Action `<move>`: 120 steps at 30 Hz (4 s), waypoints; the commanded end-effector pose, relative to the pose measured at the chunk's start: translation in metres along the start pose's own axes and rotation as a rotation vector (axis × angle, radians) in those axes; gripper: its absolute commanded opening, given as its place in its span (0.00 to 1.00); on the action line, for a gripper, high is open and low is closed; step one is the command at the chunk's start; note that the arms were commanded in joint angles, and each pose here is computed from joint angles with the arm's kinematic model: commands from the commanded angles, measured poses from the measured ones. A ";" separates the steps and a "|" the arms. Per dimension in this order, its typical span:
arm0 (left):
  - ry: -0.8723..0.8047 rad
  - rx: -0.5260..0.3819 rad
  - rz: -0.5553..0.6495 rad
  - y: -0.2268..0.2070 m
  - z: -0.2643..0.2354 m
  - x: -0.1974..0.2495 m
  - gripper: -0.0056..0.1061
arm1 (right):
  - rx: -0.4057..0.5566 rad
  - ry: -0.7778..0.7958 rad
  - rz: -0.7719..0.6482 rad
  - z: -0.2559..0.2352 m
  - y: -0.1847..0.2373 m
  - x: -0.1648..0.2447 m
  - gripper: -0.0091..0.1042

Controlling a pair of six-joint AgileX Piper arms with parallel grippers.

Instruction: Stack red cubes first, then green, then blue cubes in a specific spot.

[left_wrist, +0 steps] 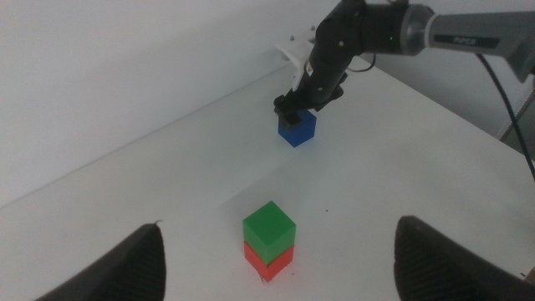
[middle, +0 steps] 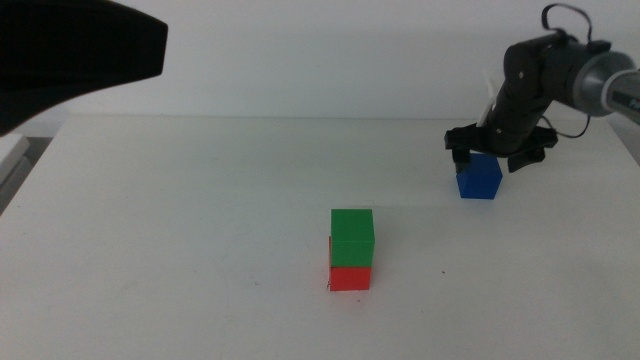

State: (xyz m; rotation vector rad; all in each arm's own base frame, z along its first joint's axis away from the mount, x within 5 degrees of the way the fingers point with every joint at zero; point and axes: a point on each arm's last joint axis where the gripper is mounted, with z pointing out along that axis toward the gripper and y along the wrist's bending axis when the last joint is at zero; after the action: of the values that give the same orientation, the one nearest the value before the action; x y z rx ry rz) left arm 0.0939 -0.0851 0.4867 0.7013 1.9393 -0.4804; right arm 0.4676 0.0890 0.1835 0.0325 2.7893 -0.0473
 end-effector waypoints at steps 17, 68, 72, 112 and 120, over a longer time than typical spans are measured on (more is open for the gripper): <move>-0.005 -0.011 0.002 0.001 0.000 0.001 0.89 | -0.053 -0.028 -0.046 -0.114 0.058 0.070 0.06; -0.005 -0.024 0.009 0.002 0.000 0.001 0.89 | -0.104 -0.144 -0.045 -0.207 0.171 0.109 0.89; -0.005 -0.024 0.009 0.002 0.000 0.001 0.89 | -0.126 -0.252 -0.127 -0.262 0.122 0.124 0.89; -0.009 -0.142 0.085 0.013 0.009 0.012 0.89 | -0.219 -0.725 -0.063 -0.287 -0.078 0.237 0.89; -0.204 -0.161 -0.123 0.028 0.043 0.097 0.89 | -0.180 -0.952 -0.068 -0.234 -0.086 0.297 0.89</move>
State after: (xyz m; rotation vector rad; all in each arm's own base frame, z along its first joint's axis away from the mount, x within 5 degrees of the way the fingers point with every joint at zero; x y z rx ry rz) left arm 0.1059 -0.0677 0.3968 0.4963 1.8413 -0.4129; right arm 0.1119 0.0187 0.3178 -0.0951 1.8724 0.1655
